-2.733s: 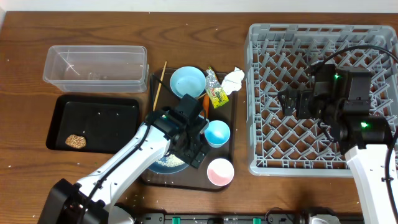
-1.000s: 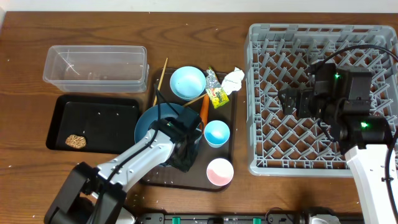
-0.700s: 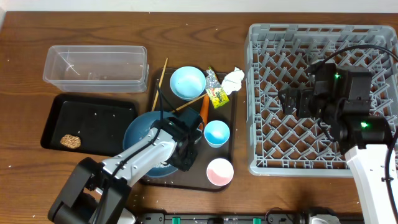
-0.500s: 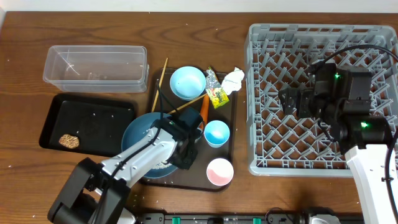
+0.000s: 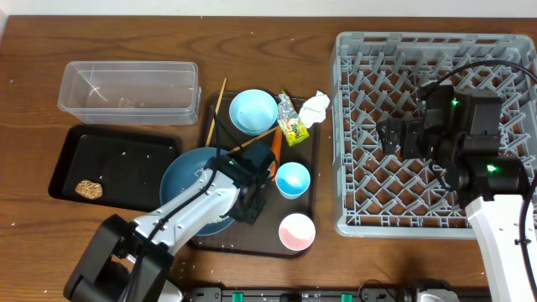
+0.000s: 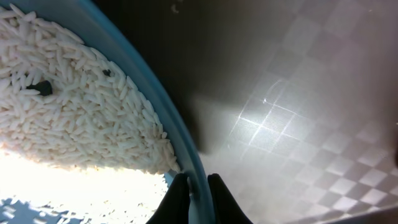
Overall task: Sort waste into correct bins and load items into the dishwasher rack
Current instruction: 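Lift and tilt the blue plate upward with the left gripper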
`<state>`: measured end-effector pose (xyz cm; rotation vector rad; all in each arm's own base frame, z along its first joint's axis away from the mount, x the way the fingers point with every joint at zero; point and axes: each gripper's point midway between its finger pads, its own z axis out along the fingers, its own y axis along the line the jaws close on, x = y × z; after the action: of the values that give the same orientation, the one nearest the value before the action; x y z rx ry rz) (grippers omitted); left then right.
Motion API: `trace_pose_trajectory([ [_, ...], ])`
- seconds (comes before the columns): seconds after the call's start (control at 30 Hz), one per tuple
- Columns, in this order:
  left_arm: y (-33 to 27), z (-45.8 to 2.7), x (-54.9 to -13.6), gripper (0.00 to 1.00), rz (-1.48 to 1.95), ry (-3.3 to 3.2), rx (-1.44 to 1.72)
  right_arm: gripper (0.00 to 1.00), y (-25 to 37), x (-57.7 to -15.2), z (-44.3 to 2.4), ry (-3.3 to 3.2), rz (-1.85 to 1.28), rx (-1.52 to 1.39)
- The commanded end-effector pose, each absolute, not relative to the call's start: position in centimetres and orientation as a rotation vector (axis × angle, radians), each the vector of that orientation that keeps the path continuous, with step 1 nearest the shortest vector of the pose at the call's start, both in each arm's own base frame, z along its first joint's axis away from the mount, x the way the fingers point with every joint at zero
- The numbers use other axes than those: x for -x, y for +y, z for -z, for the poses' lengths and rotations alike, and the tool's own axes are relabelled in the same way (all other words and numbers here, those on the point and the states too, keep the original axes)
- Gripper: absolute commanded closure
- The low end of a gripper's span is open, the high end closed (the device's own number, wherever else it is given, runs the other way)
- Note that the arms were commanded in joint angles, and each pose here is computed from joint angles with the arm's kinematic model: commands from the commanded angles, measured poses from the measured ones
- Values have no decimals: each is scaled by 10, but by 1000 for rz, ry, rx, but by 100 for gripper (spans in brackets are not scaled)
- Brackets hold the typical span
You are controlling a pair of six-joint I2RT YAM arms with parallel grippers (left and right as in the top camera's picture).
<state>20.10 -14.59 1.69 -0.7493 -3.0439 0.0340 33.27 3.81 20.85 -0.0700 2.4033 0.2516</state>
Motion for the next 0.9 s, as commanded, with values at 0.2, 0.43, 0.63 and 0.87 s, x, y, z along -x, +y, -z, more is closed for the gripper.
trace_pose_trajectory([
  [0.2,-166,-47,-212,94,-141,-3032,732,1,38,-337,-215,2381,-237,98],
  [0.43,-177,-73,-228,94,-177,-3082,706,1,38,-337,-215,2382,-237,98],
  [0.63,-186,-91,-243,94,-218,-3147,637,1,38,-337,-215,2383,-237,98],
  [0.87,-173,-105,-263,94,-248,-3222,474,1,38,-337,-215,2383,-237,98],
])
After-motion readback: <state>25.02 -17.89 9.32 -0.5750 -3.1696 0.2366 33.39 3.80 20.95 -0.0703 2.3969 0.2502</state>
